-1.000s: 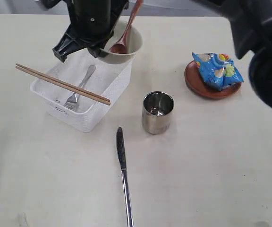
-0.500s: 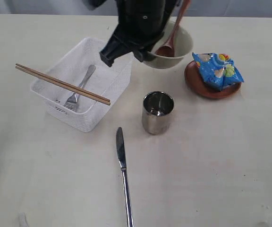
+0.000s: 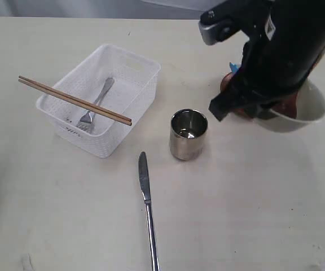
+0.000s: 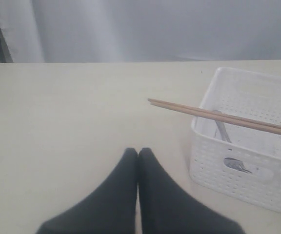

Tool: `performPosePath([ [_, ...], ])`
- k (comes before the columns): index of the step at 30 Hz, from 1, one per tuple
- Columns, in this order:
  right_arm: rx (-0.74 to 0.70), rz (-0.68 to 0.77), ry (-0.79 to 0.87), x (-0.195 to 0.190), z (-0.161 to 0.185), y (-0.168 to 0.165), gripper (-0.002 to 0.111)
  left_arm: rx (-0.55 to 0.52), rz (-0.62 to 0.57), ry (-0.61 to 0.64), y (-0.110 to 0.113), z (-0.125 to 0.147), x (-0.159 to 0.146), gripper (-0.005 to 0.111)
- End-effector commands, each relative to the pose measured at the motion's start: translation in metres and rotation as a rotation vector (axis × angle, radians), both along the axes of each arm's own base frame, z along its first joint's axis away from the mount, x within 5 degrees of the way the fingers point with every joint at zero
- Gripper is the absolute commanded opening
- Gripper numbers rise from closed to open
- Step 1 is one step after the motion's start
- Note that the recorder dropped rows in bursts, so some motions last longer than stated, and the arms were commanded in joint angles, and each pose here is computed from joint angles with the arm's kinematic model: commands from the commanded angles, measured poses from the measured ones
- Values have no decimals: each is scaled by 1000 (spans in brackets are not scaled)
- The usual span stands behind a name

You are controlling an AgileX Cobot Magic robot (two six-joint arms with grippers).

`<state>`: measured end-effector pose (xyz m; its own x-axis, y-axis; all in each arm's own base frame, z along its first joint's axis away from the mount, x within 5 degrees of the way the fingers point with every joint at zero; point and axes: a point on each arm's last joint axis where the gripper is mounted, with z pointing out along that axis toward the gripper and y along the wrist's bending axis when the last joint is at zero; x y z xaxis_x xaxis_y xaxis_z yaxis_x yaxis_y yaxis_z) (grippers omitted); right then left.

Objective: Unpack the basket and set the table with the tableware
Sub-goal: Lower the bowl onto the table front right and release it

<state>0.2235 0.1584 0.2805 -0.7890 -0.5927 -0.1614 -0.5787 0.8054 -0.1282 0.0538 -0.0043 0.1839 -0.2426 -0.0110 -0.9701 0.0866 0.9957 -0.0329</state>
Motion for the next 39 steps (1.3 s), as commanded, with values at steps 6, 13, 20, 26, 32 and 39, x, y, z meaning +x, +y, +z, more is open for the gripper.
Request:
performPosePath([
  [6,29,-55,90,-29,-63,-16,0,4,-7,-7,0,0,0,0],
  [13,54,-101,90,-41,-92,-23,0,4,-7,-7,0,0,0,0],
  [20,72,-102,168,-51,-109,-24,0,4,-7,-7,0,0,0,0],
  [26,99,-59,171,-57,-121,-14,0,4,-7,-7,0,0,0,0],
  [32,91,-68,187,-55,-131,-12,0,4,-7,-7,0,0,0,0],
  [39,101,-65,193,-56,-129,-11,32,4,-7,-7,0,0,0,0],
])
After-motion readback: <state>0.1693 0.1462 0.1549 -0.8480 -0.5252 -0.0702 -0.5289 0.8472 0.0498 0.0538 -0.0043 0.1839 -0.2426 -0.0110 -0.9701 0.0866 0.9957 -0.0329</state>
